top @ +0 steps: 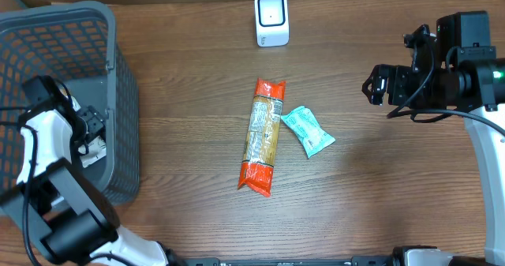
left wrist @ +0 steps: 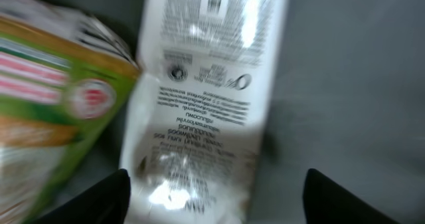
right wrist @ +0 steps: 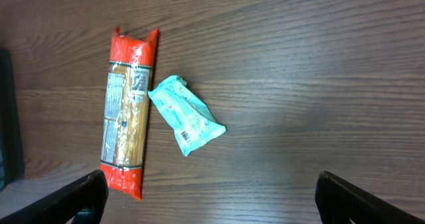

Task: Scan the item barcode
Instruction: 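Reach the left gripper into the basket and grasp the white Pantene tube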

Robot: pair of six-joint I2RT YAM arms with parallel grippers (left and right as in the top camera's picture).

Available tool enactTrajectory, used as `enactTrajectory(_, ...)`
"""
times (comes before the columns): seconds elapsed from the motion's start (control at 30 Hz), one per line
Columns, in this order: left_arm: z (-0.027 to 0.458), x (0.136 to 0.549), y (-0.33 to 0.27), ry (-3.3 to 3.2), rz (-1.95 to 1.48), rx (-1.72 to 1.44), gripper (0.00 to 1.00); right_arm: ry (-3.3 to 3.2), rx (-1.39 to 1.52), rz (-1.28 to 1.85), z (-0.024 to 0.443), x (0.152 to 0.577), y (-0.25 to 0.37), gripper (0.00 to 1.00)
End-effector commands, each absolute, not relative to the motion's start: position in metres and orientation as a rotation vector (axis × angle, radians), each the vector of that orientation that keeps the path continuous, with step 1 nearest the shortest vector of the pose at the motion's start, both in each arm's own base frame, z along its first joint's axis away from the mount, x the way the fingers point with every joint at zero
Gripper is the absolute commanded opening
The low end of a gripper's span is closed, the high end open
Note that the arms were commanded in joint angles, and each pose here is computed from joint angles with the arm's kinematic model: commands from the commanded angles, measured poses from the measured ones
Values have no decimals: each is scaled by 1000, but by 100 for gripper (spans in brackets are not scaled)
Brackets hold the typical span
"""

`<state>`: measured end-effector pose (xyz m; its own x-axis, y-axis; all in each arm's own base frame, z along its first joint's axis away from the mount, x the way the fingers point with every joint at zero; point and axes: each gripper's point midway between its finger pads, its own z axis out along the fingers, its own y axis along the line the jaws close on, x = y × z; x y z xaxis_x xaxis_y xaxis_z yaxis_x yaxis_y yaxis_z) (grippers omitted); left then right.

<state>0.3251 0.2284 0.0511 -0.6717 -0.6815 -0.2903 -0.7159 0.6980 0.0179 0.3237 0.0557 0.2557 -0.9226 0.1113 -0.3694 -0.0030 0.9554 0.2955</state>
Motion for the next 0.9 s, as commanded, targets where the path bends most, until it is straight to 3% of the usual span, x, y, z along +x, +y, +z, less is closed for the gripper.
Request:
enactTrajectory(0.0,22,315,228,2732,220,-1128,68,2722,74,404,256,322,56,100)
enactTrajectory(0.23,4,310,224,2782,208,-1150,57,2725,75,404,255,321,56,100)
enactTrajectory(0.3,0,308,223,2794,205,-1153,45,2725,75,404,255,321,56,100)
enactTrajectory(0.43,-7,304,220,2822,197,-1161,4,2725,75,404,255,321,56,100)
enactTrajectory(0.67,17,308,215,2825,142,-1170,4,2714,73,404,256,323,56,100)
enactTrajectory(0.87,102,335,223,2711,102,-1120,4,2712,72,404,257,324,56,100)
